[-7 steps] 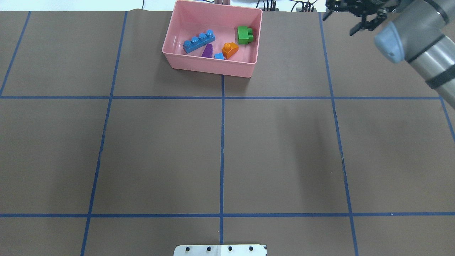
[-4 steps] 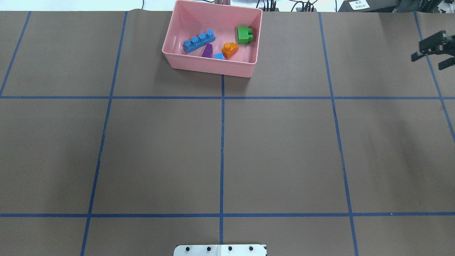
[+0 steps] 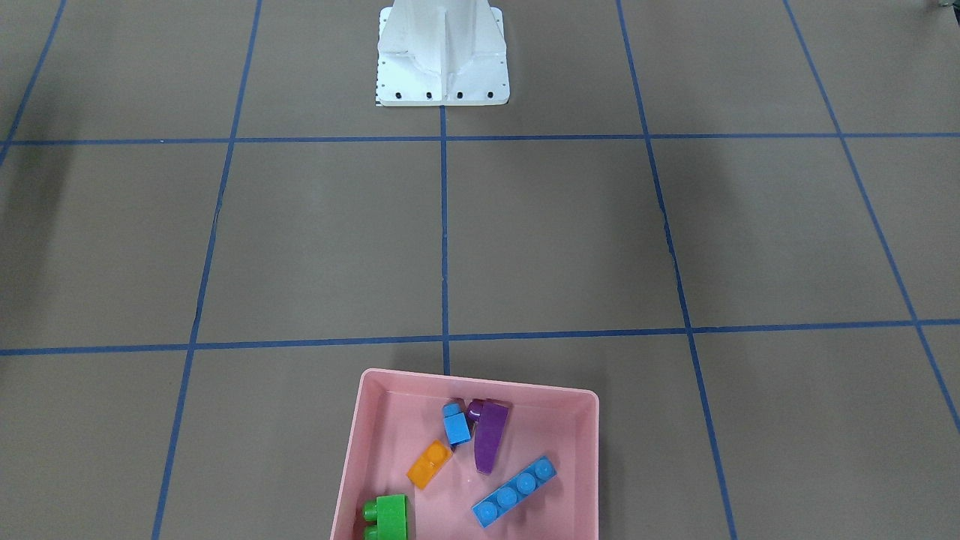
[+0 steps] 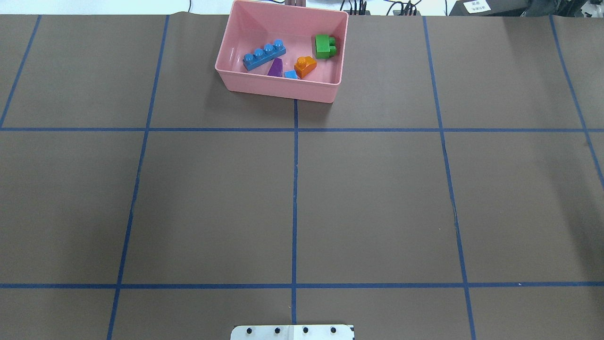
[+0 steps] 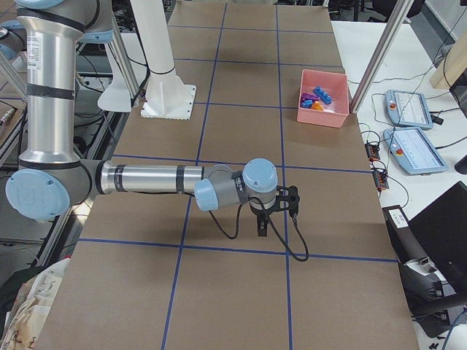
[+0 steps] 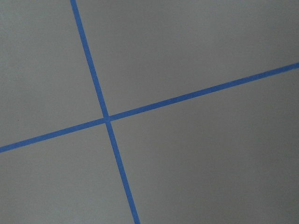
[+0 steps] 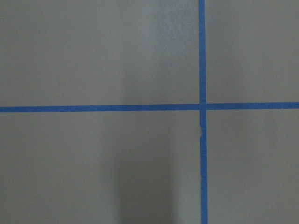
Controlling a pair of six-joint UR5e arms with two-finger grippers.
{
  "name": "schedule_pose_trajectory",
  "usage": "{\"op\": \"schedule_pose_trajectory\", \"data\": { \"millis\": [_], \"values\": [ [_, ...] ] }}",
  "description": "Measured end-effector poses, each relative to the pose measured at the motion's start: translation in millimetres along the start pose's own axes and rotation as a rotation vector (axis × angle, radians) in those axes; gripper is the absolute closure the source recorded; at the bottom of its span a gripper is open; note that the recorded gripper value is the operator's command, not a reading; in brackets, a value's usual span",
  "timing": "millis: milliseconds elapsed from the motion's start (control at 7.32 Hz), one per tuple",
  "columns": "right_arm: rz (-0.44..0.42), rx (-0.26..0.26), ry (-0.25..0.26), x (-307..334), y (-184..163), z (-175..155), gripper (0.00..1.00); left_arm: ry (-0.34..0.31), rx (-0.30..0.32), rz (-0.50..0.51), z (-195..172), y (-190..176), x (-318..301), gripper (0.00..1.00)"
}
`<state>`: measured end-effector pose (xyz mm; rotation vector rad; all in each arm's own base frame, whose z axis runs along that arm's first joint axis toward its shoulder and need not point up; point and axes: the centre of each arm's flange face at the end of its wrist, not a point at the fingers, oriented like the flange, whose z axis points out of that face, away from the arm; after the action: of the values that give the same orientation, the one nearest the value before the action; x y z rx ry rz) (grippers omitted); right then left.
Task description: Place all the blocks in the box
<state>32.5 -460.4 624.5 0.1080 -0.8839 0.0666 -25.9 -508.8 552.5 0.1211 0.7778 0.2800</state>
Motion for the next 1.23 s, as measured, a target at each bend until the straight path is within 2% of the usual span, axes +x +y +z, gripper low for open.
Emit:
{"op": "schedule_pose_trajectory", "data": {
  "millis": [273, 683, 1229],
  "values": [
    [-0.009, -0.035, 0.013, 13.8, 6.3, -5.0, 0.00, 0.000, -0.032, -0.020, 20.7, 25.5, -22.4, 0.00],
    [-0.025, -0.068, 0.030, 2.6, -7.8, -31.0, 0.00, -0.009, -0.057, -0.047, 35.5, 47.4, -35.2, 0.00],
    [-0.069, -0.074, 0.046, -22.6, -7.1, -38.6, 0.00, -0.009, -0.057, -0.066, 35.0, 50.8, -40.3, 0.00]
  ]
}}
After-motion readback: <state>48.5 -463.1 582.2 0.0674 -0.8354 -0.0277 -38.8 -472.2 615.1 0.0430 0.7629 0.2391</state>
